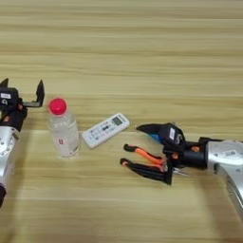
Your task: Move the objects on the table
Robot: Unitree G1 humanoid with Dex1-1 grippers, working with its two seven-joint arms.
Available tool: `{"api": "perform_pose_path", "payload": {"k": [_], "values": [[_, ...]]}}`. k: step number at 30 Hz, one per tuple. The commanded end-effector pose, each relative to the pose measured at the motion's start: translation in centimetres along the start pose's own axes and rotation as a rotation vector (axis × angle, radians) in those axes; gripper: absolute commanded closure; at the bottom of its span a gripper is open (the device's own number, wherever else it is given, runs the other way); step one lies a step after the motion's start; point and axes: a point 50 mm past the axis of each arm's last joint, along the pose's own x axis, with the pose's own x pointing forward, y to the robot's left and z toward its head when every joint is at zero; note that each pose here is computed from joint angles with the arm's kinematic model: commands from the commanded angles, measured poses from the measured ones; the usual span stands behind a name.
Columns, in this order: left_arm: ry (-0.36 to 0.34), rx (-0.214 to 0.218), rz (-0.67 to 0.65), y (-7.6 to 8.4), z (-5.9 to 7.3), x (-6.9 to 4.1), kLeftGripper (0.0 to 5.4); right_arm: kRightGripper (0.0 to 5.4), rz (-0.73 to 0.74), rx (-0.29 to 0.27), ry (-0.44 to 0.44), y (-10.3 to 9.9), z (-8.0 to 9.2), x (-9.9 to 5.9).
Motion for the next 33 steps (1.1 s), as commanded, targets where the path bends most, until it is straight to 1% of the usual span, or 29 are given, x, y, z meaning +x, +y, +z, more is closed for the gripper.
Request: {"api": "perform_pose_path", "payload": {"k": [1,9,18,23,26,30,33], "values": [[-0.007,0.005,-0.001,0.0,0.2,0.4,0.00,0.02,-0.008,-0.005,0.097,-0.1,-1.5,-0.4],[-0.005,0.004,0.001,0.0,0.2,0.4,0.00,0.02,-0.018,0.019,0.190,-0.4,-3.4,-0.6],[-0.006,0.004,0.001,0.0,0.2,0.4,0.00,0.02,-0.003,0.031,0.222,-0.2,-4.4,0.0],[-0.008,0.005,0.000,0.0,0.2,0.4,0.00,0.47,0.006,0.028,0.230,-0.1,-4.6,0.3],[-0.010,0.005,-0.001,0.0,0.2,0.4,0.00,0.86,0.009,0.031,0.234,-0.1,-4.7,0.4],[-0.011,0.004,-0.002,-0.1,0.2,0.4,0.00,1.48,0.017,0.049,0.230,-0.1,-4.9,0.4],[-0.012,0.005,-0.001,-0.1,0.2,0.3,0.00,1.80,0.031,0.076,0.198,0.1,-4.7,0.7]]}}
